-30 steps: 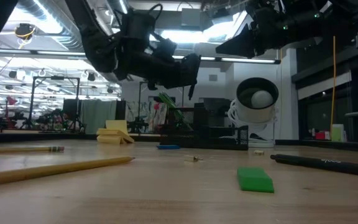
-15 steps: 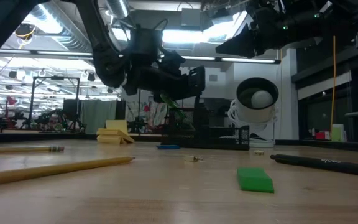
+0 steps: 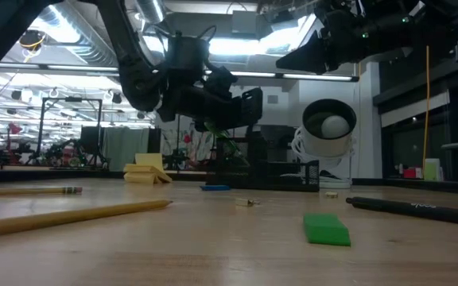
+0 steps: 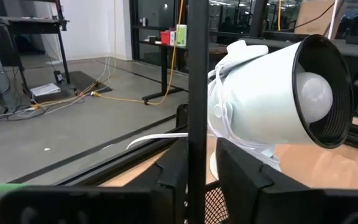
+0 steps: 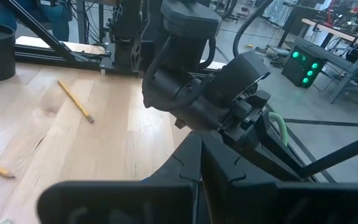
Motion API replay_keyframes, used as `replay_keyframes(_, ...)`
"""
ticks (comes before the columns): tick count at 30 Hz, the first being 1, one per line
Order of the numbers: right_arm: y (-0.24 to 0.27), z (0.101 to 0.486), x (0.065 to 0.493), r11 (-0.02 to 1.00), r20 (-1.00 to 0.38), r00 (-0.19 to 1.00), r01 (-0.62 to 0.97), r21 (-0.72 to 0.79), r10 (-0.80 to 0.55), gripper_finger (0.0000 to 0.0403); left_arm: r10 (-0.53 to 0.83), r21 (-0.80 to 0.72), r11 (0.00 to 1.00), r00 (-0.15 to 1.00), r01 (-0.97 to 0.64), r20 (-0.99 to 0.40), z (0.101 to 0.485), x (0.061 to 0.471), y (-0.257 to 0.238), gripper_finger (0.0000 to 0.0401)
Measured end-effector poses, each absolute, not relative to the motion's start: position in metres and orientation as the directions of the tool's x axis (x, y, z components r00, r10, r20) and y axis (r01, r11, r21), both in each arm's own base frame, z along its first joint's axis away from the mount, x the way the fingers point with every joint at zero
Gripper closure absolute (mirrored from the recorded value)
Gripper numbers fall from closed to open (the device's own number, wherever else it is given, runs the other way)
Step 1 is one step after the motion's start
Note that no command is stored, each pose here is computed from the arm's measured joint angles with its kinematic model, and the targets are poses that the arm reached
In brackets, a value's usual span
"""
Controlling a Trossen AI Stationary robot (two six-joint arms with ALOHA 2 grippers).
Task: Pick and place office supplies into organizer
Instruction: Put the black pen into the black desk organizer, then put the yellow sticky notes into the black desk organizer
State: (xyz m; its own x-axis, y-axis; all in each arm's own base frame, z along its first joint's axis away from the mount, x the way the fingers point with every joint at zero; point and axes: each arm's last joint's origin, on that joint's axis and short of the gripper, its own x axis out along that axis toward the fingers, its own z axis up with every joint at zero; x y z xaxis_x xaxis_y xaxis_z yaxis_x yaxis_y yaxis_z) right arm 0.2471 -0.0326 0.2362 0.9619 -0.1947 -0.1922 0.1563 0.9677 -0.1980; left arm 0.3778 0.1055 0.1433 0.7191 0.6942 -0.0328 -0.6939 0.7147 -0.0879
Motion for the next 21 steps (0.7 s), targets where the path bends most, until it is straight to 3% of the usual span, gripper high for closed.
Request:
replay_keyframes(6, -0.033, 0.236, 0.247, 0.968, -0.192, 0.962, 0.156, -0.198, -0.194, 0.0395, 0.688, -0.092, 0.72, 0.725, -0.688, -0.028, 0.144, 0.379, 0.103, 0.0293)
replay_keyframes(15, -0.033, 0.236, 0.247, 0.968, -0.192, 0.962, 0.156, -0.198, -0.195, 0.0395, 0.667, -0.103, 0.741, 0.745, -0.663, -0.003, 0.146, 0.381, 0.094, 0.0288)
replay_keyframes(21, -0.033, 0.236, 0.247, 0.968, -0.193, 0.962, 0.156, -0.198, -0.195, 0.0395, 0.645, -0.006, 0.763, 0.761, -0.647, 0.068, 0.157, 0.383, 0.081, 0.0286)
